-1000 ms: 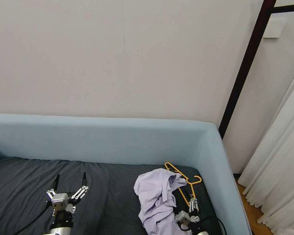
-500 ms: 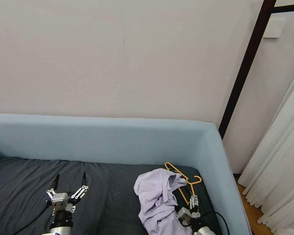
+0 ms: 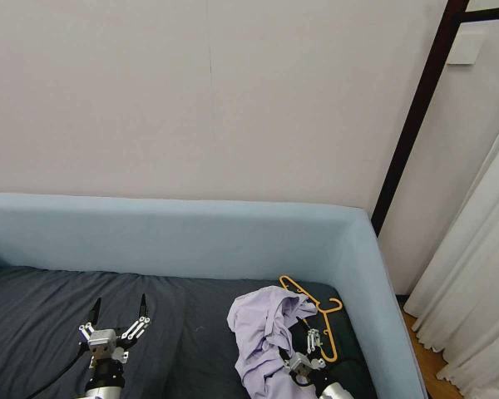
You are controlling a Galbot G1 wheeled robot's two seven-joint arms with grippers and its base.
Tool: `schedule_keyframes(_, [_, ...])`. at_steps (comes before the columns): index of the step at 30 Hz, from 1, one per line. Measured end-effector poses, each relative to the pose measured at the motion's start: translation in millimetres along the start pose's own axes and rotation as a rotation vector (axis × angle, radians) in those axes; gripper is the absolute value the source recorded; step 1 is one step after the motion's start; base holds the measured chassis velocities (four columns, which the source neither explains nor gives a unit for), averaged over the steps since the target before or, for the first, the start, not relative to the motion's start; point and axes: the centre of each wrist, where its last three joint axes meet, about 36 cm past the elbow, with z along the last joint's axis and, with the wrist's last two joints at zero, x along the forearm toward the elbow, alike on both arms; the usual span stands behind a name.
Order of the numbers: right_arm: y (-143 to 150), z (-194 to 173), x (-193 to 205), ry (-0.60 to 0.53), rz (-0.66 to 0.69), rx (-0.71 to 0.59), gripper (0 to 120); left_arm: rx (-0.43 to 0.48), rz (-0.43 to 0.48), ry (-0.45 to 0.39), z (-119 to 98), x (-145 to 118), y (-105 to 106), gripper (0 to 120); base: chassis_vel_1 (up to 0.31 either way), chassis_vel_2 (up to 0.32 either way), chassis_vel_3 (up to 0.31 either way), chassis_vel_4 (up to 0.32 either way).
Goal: Pick up the clothes from the sofa and hang them on the clothes hanger.
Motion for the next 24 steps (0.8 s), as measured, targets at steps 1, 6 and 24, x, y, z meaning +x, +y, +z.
schedule_keyframes(1, [0.6,-1.5,0.6,-0.006,0.0,-0.009,94,0.0,0.0,0.0,0.0,0.3,-0.2,100,0.0,0.0,0.0,0.0])
schedule_keyframes(6, [0.1,-4.8,4.0,-0.019,0.003,-0.053,76,-0.003,0.001,-0.001,-1.1,1.5,-1.2,100,0.0,0.0,0.0,0.0])
schedule_keyframes(24, [4.9,-15.8,-1.7,-0.059,0.024,-0.315,11,0.0,-0.003,0.001,-1.1,4.5,-6.1,100,0.0,0.0,0.0,0.0])
